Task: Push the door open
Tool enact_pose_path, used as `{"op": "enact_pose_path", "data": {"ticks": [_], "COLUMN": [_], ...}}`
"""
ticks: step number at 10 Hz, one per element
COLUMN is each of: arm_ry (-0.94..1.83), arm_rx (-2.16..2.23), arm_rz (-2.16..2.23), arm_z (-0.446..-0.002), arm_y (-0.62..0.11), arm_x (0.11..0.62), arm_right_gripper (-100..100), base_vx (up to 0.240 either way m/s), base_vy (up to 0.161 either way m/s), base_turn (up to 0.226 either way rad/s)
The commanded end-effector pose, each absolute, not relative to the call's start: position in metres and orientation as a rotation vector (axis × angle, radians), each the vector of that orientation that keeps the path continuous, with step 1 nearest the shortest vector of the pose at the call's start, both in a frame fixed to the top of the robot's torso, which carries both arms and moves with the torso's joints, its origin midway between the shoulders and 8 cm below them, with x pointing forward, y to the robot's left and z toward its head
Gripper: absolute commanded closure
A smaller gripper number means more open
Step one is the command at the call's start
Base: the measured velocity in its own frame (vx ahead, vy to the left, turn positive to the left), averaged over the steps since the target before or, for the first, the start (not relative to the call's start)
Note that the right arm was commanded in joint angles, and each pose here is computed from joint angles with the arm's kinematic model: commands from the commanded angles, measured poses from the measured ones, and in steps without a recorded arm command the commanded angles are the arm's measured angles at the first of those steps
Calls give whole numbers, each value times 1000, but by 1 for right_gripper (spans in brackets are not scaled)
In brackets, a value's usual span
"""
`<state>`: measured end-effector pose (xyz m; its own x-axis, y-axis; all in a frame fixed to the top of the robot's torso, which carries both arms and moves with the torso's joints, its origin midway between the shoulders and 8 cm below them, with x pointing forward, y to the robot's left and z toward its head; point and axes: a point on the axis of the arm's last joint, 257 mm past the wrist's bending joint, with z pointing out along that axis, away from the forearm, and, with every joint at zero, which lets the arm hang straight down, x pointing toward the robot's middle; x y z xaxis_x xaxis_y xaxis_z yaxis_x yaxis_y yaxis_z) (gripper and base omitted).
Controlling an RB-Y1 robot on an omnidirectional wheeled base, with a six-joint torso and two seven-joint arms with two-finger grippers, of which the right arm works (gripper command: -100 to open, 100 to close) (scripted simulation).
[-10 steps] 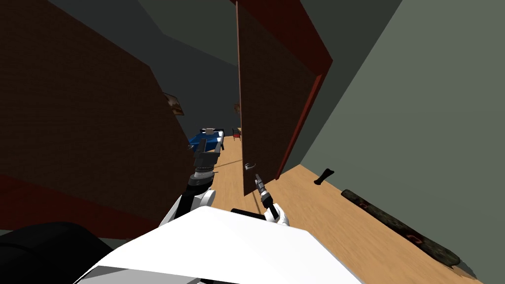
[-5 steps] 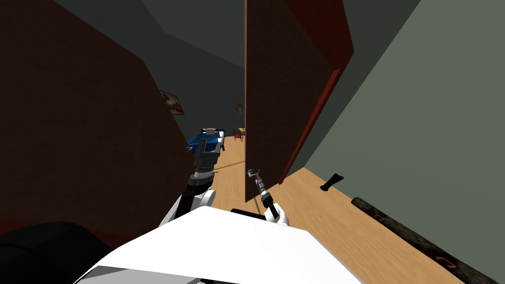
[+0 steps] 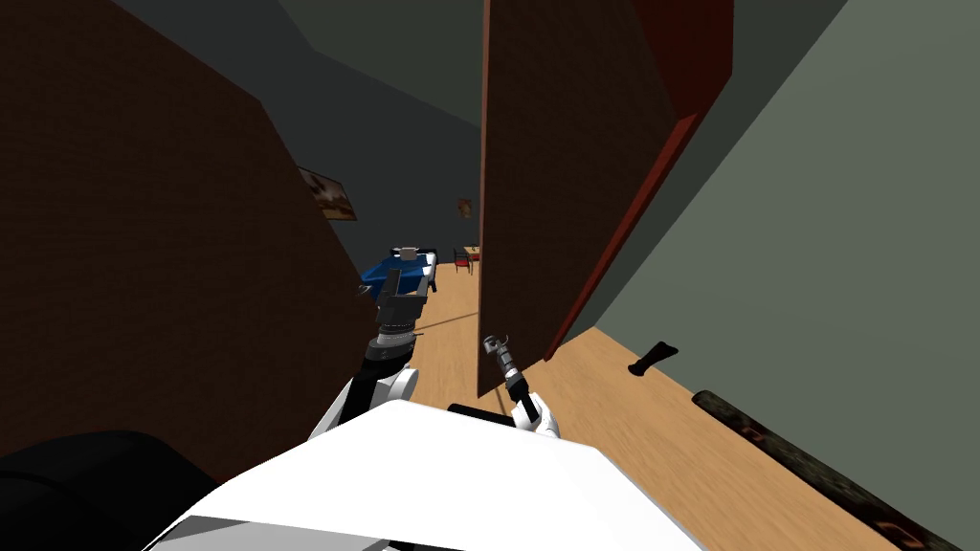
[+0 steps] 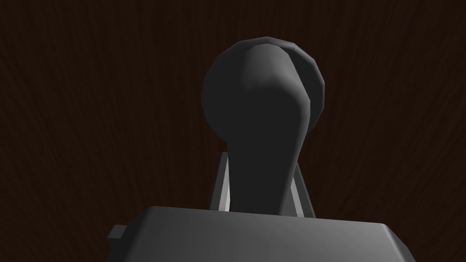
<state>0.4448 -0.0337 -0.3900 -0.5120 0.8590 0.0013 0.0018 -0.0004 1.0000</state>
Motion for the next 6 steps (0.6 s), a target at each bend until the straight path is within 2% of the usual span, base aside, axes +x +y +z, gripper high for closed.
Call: {"op": "enact_pose_path", "data": {"ticks": [1,4,6], "arm_ry": [1599,1599,1581], "arm_rx": [911,911,918], "arm_rz": [1590,1590,1569], "arm_z": [-392,-392,-391], "arm_y": [-34,-34,-45], "arm_x": [443,443,450], "arm_right_gripper": [100,100,100], "base_vx": [-12,0,128], "base_vy": [-10,0,112], "base_turn": [18,0,-32]}}
